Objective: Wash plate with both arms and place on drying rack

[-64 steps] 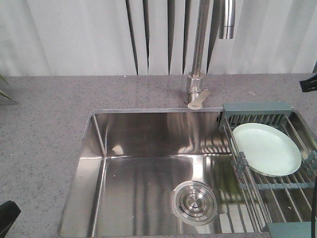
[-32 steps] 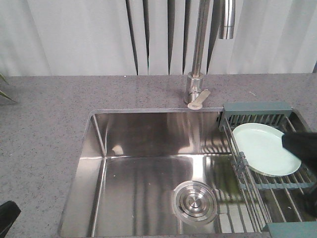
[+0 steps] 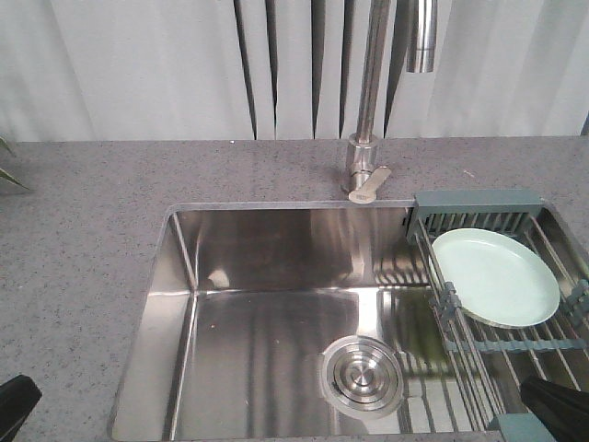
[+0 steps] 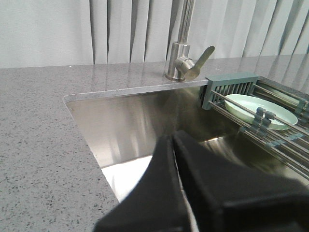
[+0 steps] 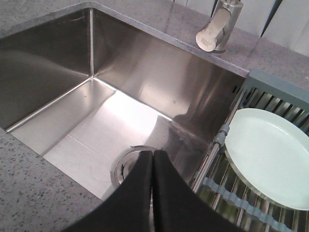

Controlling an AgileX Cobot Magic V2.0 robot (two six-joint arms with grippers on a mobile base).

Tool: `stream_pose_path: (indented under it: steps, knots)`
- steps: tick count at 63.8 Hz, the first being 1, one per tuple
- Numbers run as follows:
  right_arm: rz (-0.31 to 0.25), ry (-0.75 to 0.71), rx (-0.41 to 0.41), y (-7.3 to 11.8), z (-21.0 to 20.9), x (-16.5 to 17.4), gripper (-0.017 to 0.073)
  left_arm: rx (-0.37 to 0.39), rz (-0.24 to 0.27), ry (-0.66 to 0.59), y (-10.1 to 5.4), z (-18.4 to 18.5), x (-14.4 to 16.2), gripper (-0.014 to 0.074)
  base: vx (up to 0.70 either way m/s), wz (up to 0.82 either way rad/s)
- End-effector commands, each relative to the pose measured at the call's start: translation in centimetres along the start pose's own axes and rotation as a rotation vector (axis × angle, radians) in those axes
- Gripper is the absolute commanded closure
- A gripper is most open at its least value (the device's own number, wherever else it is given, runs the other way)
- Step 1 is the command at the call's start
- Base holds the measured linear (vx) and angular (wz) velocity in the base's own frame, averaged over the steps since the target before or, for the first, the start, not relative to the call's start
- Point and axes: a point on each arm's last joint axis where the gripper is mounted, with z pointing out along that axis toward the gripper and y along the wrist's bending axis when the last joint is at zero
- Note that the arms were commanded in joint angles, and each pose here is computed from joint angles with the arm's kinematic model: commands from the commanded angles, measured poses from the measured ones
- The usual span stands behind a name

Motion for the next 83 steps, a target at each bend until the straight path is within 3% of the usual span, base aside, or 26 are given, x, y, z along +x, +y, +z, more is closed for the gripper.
stream_pose_path:
  steps: [1,4,7,22,32,43,53,61,70,83]
  knots:
    - [-0.002,-0.073,0.04,-0.2,-0.6,-1.1,0.0564,0.038,-0.106,-0.072,-0.6,-0.1,-1.4,0.06,0.0,0.0]
    - [-0.01,-0.077,0.043,-0.1,-0.7,-1.1,0.0564,0.062,-0.155,-0.113,-0.9,-0.2,-2.2,0.06,0.0,0.0]
    - [-0.017,-0.073,0.046,-0.1,-0.8,-1.1,0.0564,0.082,-0.174,-0.151,-1.3,-0.4,-3.2,0.06,0.0,0.0]
    - [-0.024,-0.068,0.049,-0.2,-0.8,-1.0,0.0564,0.049,-0.149,-0.257,-2.6,-0.1,-10.0,0.06,0.0,0.0]
    - [-0.024,-0.068,0.051,-0.2,-0.8,-1.0,0.0564,0.09,-0.188,-0.152,-2.3,3.2,-13.6,0.06,0.0,0.0]
    - [-0.024,-0.068,0.051,-0.2,-0.8,-1.0,0.0564,0.219,-0.247,0.021,-1.4,8.4,-16.2,0.06,0.0,0.0]
    - [-0.024,-0.068,0.051,-0.2,-0.8,-1.0,0.0564,0.329,-0.305,0.15,0.1,13.1,-17.5,0.06,0.0,0.0]
    - [-0.024,-0.068,0.051,-0.2,-0.8,-1.0,0.0564,0.411,-0.327,0.227,0.4,16.8,-17.9,0.06,0.0,0.0]
    - [-0.024,-0.068,0.051,-0.2,-0.8,-1.0,0.0564,0.493,-0.332,0.289,-1.1,20.5,-17.7,0.06,0.0,0.0]
    - [-0.023,-0.069,0.051,-0.2,-0.8,-1.0,0.0564,0.565,-0.395,0.361,-4.0,25.4,-15.5,0.06,0.0,0.0]
